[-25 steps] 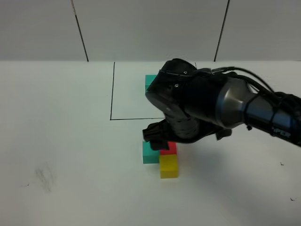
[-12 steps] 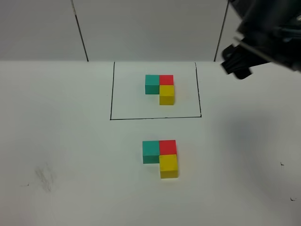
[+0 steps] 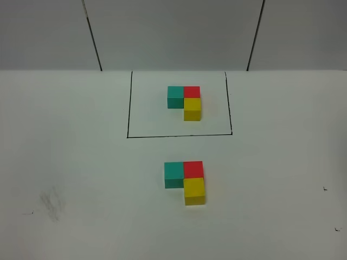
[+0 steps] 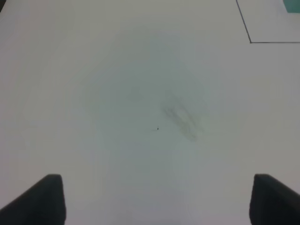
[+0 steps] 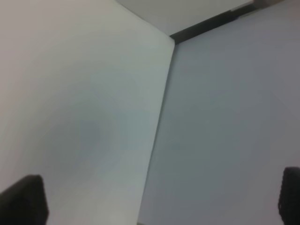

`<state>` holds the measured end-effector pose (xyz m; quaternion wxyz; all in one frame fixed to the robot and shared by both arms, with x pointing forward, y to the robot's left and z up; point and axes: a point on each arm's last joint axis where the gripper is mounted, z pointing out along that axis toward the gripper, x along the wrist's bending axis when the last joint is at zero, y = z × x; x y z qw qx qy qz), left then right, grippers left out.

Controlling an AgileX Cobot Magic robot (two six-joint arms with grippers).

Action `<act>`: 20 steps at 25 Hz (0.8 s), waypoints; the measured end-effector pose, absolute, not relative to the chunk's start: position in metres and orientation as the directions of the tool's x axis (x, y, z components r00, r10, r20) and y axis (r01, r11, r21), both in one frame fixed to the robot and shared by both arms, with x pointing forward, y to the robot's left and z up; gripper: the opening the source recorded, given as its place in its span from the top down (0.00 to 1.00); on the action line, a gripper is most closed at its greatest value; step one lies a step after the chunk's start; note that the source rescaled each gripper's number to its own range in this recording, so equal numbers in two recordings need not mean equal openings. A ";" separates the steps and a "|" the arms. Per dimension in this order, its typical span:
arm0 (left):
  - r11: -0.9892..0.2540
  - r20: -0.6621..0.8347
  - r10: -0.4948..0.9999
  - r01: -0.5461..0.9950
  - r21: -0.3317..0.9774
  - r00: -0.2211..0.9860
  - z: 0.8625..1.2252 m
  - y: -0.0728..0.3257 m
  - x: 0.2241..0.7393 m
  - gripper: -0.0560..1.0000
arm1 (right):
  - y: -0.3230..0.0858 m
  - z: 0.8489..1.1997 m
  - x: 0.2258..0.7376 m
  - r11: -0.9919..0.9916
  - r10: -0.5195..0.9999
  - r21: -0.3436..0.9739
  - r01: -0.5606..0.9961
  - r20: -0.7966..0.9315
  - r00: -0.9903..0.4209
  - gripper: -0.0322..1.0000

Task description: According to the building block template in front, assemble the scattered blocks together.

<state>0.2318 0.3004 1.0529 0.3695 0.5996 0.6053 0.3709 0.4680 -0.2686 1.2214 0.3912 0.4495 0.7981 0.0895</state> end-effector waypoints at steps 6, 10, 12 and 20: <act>0.006 -0.003 1.000 0.452 0.892 -0.008 1.053 0.300 0.232 0.18 | -0.308 1.245 0.385 0.486 0.848 0.632 0.603 -0.508 -0.150 0.00; 0.006 -0.003 1.000 0.452 0.892 -0.008 1.053 0.300 0.232 0.18 | -0.316 1.242 0.320 0.372 0.907 0.760 0.533 -0.419 -0.036 0.00; 0.006 -0.003 1.000 0.452 0.892 -0.008 1.053 0.300 0.232 0.18 | -0.319 1.232 0.292 0.262 0.947 0.826 0.500 -0.320 0.031 0.00; 0.006 -0.003 1.000 0.452 0.892 -0.008 1.053 0.300 0.232 0.18 | -0.317 1.162 0.237 0.046 0.994 0.880 0.472 -0.085 0.061 0.00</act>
